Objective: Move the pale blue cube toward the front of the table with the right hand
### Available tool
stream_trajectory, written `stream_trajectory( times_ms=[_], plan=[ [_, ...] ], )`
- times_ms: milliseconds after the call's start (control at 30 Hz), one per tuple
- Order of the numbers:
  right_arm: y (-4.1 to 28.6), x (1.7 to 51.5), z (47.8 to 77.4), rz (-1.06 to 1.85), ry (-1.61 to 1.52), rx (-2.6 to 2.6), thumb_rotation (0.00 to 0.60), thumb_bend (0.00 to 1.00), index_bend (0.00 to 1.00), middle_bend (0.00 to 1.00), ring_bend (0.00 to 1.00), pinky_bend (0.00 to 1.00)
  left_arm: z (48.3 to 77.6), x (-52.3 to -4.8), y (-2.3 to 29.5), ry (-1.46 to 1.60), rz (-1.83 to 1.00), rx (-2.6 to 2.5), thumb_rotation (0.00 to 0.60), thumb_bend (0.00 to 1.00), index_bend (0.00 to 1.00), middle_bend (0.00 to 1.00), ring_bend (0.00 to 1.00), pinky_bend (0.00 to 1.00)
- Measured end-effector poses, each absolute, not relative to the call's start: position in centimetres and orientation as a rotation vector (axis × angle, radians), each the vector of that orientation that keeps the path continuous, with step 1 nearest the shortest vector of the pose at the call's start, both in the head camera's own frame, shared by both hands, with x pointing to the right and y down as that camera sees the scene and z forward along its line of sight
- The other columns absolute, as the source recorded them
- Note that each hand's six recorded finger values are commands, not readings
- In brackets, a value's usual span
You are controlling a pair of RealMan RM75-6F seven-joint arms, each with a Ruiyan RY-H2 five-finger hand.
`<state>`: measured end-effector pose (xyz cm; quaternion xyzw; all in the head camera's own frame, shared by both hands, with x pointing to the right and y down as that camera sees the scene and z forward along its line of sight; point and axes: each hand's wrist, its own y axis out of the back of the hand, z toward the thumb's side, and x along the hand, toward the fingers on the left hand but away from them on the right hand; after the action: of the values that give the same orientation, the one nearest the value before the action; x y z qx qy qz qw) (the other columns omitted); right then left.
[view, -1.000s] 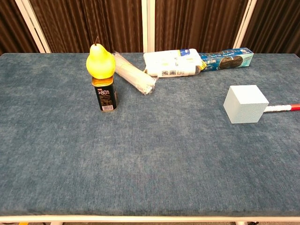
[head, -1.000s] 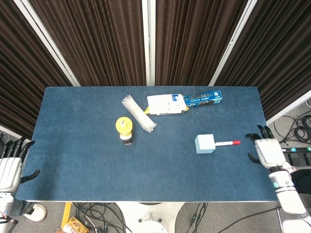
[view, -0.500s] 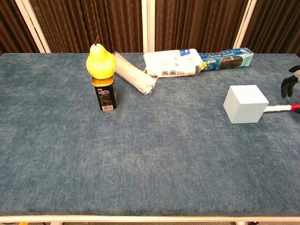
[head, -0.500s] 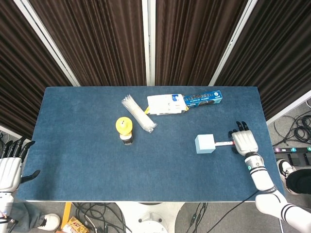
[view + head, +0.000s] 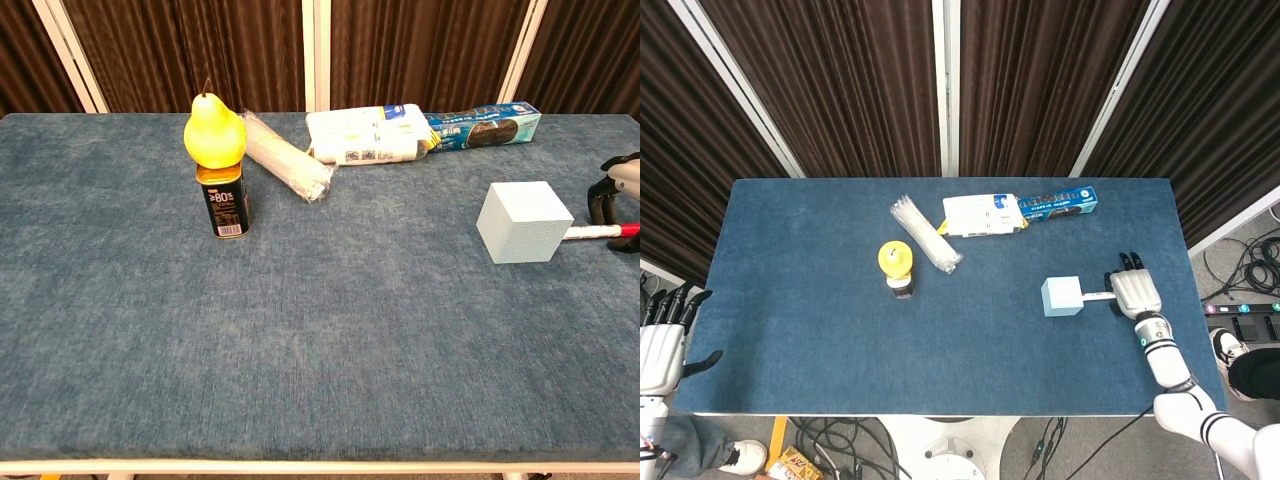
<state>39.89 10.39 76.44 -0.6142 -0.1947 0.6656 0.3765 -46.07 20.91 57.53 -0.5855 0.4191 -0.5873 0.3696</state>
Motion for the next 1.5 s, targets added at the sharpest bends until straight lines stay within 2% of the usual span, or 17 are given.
stream_trajectory(
  times_ms=[300, 633, 800, 1000, 1233, 1500],
  plan=[
    [10.0, 39.9, 76.3, 1.696, -0.516, -1.58, 0.6, 0.47, 0.59, 0.5, 0.1, 0.06, 57.5, -46.1, 20.9, 1.076, -1.507, -1.502, 0.6, 0.05, 0.22, 0.15, 0.12, 0.1],
    [9.4, 42.1, 73.6, 1.7, -0.544, -1.557, 0.6, 0.48, 0.62, 0.51, 0.11, 0.07, 57.5, -46.1, 20.9, 1.076, -1.507, -1.502, 0.6, 0.05, 0.22, 0.15, 0.12, 0.1],
    [9.6, 41.5, 73.0, 1.688, -0.551, -1.591, 0.6, 0.48, 0.62, 0.52, 0.11, 0.07, 57.5, -46.1, 20.9, 1.076, -1.507, -1.502, 0.6, 0.05, 0.22, 0.15, 0.12, 0.1],
    [9.1, 37.3, 74.2, 1.629, -0.501, -1.656, 0.6, 0.48, 0.63, 0.53, 0.13, 0.07, 57.5, -46.1, 20.9, 1.076, -1.507, -1.502, 0.6, 0.05, 0.22, 0.15, 0.12, 0.1],
    [8.6, 29.6, 75.4, 1.5, -0.432, -1.75, 0.6, 0.48, 0.64, 0.53, 0.13, 0.07, 57.5, -46.1, 20.9, 1.076, -1.507, -1.502, 0.6, 0.05, 0.22, 0.15, 0.12, 0.1],
    [8.8, 23.5, 75.7, 1.399, -0.346, -1.801, 0.6, 0.48, 0.64, 0.53, 0.13, 0.07, 57.5, -46.1, 20.9, 1.076, -1.507, -1.502, 0.6, 0.05, 0.22, 0.15, 0.12, 0.1]
  ],
)
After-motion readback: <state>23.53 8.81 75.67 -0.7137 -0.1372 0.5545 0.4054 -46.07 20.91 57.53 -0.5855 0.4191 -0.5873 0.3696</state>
